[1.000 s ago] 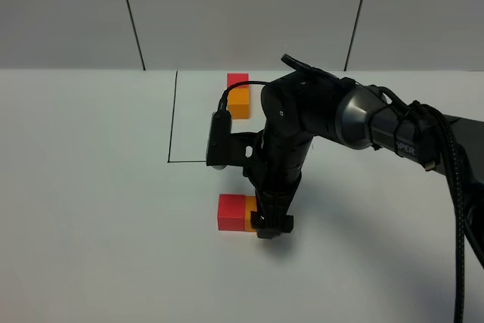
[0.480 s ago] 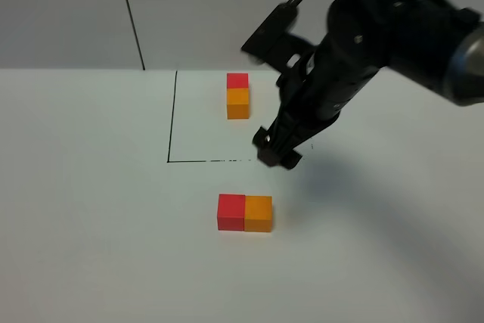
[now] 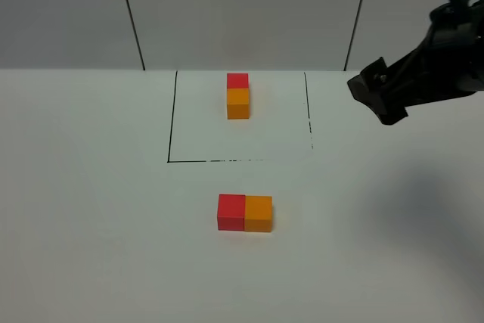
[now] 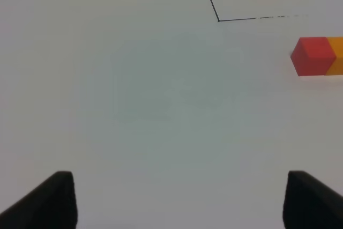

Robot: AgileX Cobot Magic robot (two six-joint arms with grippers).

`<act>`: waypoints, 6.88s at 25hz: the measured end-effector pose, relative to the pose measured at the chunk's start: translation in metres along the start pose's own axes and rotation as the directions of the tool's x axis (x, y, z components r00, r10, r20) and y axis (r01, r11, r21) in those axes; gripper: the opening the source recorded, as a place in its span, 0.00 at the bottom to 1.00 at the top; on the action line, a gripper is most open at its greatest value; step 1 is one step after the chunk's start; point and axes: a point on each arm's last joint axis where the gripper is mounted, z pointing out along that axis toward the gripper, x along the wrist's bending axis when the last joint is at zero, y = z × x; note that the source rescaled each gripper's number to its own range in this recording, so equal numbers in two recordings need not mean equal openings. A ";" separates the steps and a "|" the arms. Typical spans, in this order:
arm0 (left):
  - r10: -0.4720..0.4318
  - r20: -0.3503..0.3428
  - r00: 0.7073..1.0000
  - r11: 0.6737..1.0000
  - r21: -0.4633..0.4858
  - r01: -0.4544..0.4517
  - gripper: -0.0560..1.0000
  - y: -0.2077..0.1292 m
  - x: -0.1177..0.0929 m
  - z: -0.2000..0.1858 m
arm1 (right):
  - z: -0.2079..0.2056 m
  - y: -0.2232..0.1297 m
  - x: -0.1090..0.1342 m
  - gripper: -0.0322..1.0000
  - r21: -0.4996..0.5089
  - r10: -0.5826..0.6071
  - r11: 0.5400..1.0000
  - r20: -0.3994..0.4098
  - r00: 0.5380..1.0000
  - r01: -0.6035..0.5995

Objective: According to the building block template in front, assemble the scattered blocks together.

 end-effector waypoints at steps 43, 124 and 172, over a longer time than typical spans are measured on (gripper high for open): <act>0.001 0.000 1.000 1.000 0.000 -0.001 0.72 0.000 0.000 0.000 | 0.263 -0.030 0.141 1.00 0.287 -0.494 0.636 -0.562 0.664 0.716; 0.001 0.000 1.000 1.000 0.000 -0.001 0.72 0.000 0.000 0.000 | 0.303 -0.044 0.126 0.04 0.638 0.470 0.627 0.148 0.870 -0.447; 0.000 0.000 1.000 1.000 0.000 0.000 0.72 0.000 0.000 0.000 | 0.197 0.039 0.073 1.00 0.513 0.511 0.733 0.020 0.859 -0.448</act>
